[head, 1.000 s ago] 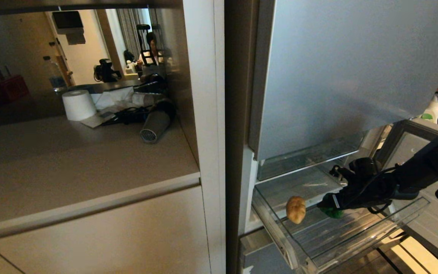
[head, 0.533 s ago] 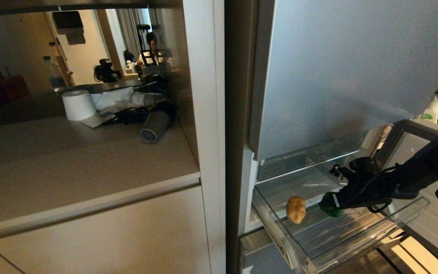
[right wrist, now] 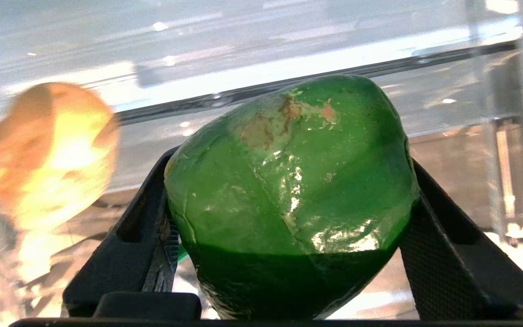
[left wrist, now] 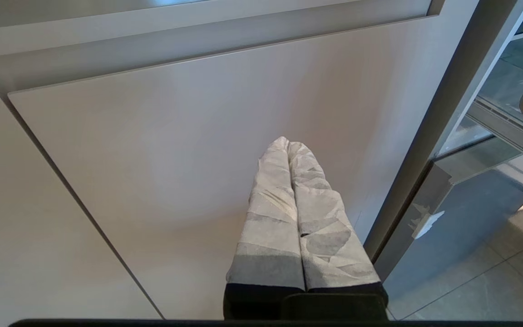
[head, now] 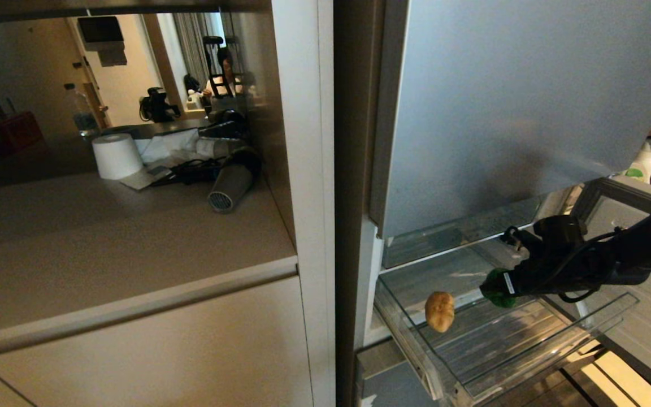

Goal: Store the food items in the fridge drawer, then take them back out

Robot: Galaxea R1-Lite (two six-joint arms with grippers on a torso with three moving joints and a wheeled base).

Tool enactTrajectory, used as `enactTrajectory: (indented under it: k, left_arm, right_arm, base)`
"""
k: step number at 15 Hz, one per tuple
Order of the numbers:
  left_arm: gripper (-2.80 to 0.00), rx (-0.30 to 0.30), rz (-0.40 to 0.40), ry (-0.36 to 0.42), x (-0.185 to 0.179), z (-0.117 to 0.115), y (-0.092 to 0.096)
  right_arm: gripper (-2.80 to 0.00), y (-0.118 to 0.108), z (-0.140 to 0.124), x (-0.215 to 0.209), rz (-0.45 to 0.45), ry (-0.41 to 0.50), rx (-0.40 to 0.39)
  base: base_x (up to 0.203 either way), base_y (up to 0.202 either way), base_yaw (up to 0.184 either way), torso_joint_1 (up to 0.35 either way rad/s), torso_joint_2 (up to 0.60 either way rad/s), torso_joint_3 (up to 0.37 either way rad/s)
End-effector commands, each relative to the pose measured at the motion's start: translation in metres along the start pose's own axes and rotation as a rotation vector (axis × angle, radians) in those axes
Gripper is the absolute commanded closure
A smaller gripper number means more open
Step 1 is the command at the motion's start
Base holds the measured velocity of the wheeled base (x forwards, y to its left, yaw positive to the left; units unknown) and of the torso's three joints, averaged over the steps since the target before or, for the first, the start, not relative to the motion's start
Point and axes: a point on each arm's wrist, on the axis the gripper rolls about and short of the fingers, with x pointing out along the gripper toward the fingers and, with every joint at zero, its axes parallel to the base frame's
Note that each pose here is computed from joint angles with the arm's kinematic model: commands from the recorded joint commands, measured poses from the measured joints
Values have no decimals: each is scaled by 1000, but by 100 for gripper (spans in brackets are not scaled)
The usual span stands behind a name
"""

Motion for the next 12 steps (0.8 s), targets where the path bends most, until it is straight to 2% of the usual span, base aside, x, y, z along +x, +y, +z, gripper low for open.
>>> enactTrajectory:
  k: [1, 6, 12]
  left_arm:
    - [0, 0, 1, 0, 0, 0, 0]
    - [0, 0, 1, 0, 0, 0, 0]
    - [0, 0, 1, 0, 0, 0, 0]
  right_arm:
    - [0, 7, 12, -32, -6, -60, -18]
    - [0, 46, 12, -107, 31, -156, -86]
    - [0, 101, -21, -177, 138, -224, -195]
  base:
    - [0, 0, 0, 0, 0, 0]
    - [0, 0, 0, 0, 0, 0]
    - [0, 0, 0, 0, 0, 0]
